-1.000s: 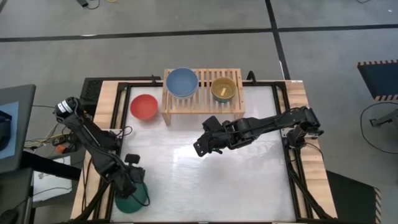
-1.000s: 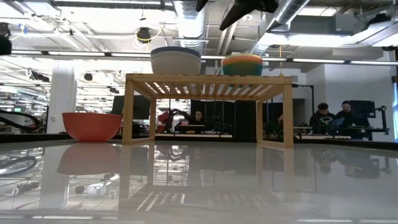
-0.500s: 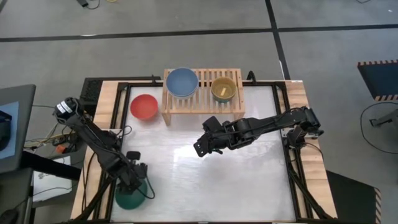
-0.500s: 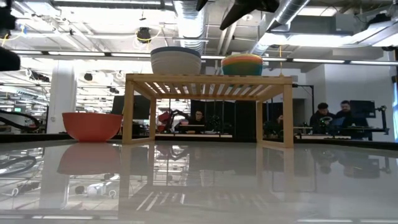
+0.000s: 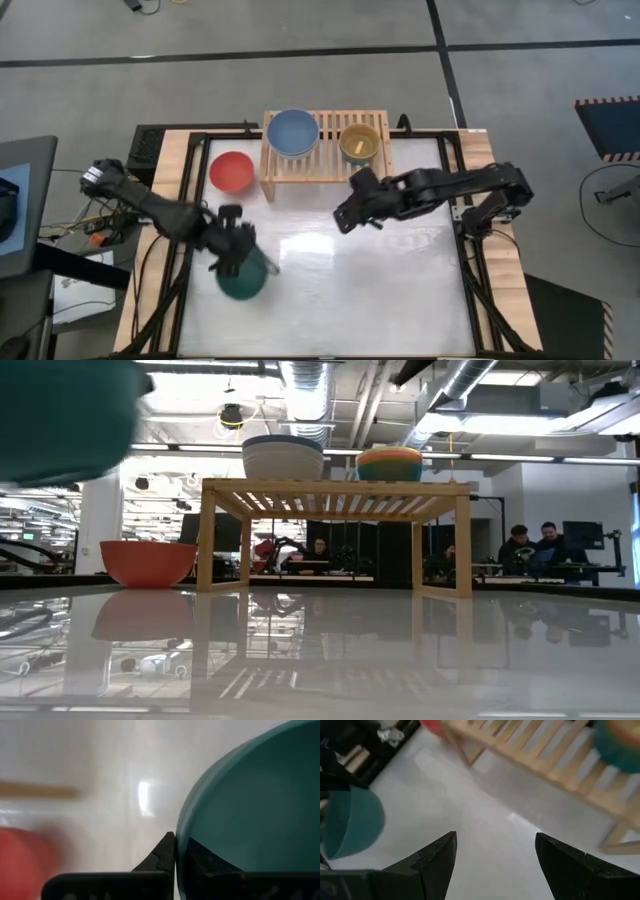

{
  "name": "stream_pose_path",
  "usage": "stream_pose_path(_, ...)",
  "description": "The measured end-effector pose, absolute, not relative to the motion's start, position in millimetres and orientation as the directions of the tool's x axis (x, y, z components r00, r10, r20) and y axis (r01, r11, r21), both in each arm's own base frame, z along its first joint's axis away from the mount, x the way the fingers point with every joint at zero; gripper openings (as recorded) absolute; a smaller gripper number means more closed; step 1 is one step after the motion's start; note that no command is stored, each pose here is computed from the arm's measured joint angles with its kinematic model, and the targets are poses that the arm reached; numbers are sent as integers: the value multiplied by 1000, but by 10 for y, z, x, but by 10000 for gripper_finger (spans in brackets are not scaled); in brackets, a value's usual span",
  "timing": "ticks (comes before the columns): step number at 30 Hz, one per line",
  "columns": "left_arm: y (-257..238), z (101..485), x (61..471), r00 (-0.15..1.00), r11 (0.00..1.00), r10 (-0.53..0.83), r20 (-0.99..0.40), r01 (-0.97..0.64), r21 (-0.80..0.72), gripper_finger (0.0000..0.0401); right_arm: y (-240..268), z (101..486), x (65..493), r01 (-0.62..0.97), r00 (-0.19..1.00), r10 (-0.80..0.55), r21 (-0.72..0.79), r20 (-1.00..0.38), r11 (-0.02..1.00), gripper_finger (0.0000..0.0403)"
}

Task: Place and stack bowls onto a shelf
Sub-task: Stack the large green bowl on top of the large blue bowl on the shelf

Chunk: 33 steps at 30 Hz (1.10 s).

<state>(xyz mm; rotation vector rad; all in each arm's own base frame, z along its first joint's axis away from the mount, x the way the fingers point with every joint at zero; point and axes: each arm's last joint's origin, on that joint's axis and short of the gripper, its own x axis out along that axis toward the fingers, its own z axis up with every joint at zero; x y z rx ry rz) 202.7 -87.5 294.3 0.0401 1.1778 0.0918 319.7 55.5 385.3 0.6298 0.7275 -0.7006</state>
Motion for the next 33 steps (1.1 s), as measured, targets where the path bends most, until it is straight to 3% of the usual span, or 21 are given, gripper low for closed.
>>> stream_pose_path(5,-380,3395,2219,540,940,325,-777,-276,201,0,400,4096,2959,753,581,-406,276,-705,597,295)
stream_pose_path(12,363,4021,2360,697,892,421,-581,-436,123,0,157,4284,2726,766,580,-464,255,-669,590,295)
stream_pose_path(20,1130,4645,2173,687,727,645,-336,-686,-8,0,-8,4300,2620,794,523,-505,178,-687,581,295)
stream_pose_path(25,1631,4624,2369,658,684,637,-401,-723,-99,0,-187,4291,2620,816,484,-536,136,-692,562,295)
stream_pose_path(33,1963,4434,2497,487,658,573,-659,-753,16,0,-218,4244,2531,833,406,-537,58,-739,550,295)
